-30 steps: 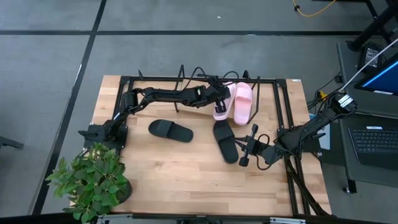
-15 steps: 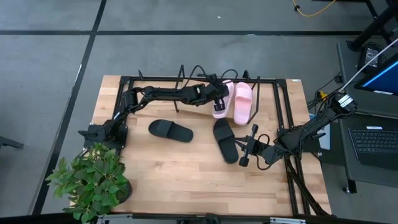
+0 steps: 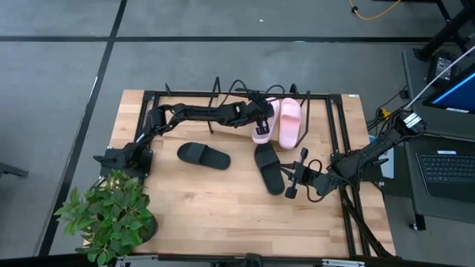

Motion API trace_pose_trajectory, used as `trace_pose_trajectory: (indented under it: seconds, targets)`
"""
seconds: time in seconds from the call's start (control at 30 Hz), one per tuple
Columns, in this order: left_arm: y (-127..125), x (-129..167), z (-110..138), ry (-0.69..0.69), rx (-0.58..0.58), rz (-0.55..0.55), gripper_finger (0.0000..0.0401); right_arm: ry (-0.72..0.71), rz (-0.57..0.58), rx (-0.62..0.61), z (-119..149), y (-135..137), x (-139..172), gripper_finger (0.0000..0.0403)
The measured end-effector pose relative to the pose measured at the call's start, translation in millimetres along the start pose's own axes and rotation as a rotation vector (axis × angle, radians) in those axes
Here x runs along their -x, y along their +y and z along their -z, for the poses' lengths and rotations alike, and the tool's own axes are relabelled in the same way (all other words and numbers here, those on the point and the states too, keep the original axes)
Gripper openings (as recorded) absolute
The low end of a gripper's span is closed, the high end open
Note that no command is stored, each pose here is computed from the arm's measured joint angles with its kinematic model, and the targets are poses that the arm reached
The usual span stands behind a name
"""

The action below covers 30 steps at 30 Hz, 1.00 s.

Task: Pick and place slides into the shelf
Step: Put the pink slide on the shelf

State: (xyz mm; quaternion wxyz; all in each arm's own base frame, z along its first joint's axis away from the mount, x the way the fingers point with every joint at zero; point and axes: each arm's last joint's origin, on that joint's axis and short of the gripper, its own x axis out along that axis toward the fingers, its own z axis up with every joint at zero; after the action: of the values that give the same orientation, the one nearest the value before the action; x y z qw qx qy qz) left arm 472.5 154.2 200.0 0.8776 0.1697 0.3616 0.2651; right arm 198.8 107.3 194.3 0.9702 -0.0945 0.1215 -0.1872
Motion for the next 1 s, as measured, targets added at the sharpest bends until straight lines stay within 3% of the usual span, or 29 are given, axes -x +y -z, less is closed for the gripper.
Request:
trace_pose_trajectory:
  seconds: [0.73,1.0]
  targets:
    - [-5.2,-7.3,5.8,0.013,-0.009,0.004,0.0013,-0.012,-0.001,0.012,-1.8,0.1,0.0,0.0006]
    - [-5.4,-7.5,5.9,0.011,-0.007,0.007,0.0034,-0.012,-0.001,0.011,-1.8,0.1,0.0,0.0006]
